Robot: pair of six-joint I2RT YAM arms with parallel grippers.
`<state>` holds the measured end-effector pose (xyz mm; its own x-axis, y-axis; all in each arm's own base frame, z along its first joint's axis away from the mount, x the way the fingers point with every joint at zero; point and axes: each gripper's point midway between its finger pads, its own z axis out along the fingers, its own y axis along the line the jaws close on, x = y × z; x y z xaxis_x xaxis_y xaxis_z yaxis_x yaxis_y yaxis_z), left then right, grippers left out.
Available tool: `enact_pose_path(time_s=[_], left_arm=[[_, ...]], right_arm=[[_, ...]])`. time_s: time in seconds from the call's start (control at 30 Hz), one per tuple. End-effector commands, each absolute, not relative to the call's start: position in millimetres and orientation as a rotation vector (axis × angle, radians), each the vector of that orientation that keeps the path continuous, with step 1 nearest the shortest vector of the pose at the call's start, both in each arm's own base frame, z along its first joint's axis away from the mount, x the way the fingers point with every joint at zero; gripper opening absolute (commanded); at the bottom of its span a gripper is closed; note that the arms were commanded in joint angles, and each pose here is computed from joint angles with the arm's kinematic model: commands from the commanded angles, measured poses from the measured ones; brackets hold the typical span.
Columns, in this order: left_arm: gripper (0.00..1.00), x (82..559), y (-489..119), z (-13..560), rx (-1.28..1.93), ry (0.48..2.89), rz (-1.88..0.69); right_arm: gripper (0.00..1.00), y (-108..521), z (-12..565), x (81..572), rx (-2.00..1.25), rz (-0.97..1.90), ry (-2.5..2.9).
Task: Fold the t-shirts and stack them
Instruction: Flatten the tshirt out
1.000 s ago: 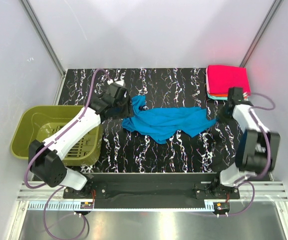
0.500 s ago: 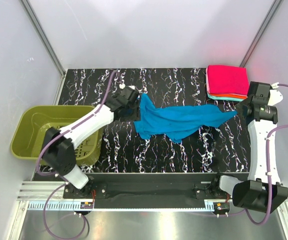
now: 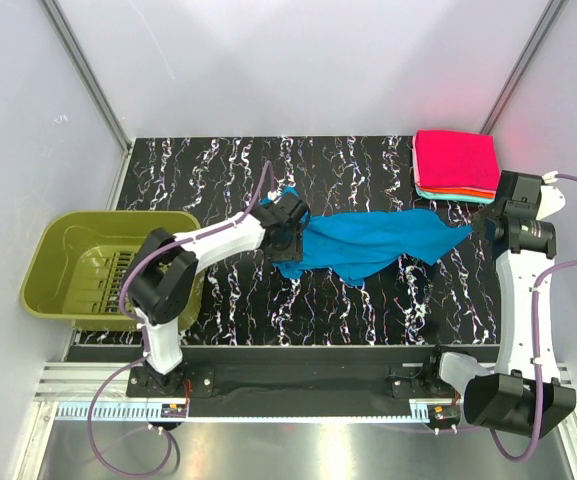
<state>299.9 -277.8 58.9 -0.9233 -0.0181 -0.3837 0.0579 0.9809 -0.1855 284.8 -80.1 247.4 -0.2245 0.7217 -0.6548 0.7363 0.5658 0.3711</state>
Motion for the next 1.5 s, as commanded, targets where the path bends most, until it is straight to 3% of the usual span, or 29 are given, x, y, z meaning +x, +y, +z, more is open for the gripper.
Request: enact_pose_path(time_s=[0.0,0.1,0.13,0.17,0.23,0.33,0.5,0.63,0.93,1.03,1.17,1.3,1.47], left_arm=[[0.53,300,-286,55,-0.025,2.728,-0.289],[0.54,299,-289,38,0.009,2.761,-0.257],[0.34,301,-291,38,0.014,2.758,-0.251],[0.24,304,-288,40,0.018,2.75,-0.228],[0.09,315,-276,65,0.004,2.706,-0.169],[0.0,333,-253,126,-0.049,2.589,-0.145],[0.0,348,-207,198,-0.175,2.446,-0.196],[0.0,355,-184,200,-0.231,2.45,-0.211],[0.01,356,-214,152,-0.208,2.578,-0.332],[0.0,358,-237,147,-0.161,2.574,-0.486],[0.0,385,-272,165,-0.095,2.488,-0.668],[0.0,418,-310,231,-0.02,2.339,-0.867],[0.0,411,-315,250,-0.013,2.274,-0.947]], right_arm=[[0.0,-79,255,292,1.147,0.014,1.937],[0.0,-78,255,294,1.151,0.032,1.932],[0.0,-78,255,295,1.152,0.033,1.931],[0.0,-77,256,296,1.151,0.037,1.931],[0.0,-83,257,294,1.17,-0.009,1.935],[0.0,-100,258,285,1.222,-0.118,1.93],[0.0,-123,270,278,1.286,-0.16,1.876],[0.0,-133,283,270,1.316,-0.175,1.832],[0.0,-124,304,255,1.298,-0.127,1.781],[0.0,-124,304,250,1.297,-0.134,1.769],[0.0,-129,305,248,1.303,-0.157,1.737],[0.0,-134,309,253,1.311,-0.174,1.726],[0.0,-135,327,252,1.301,-0.171,1.689]])
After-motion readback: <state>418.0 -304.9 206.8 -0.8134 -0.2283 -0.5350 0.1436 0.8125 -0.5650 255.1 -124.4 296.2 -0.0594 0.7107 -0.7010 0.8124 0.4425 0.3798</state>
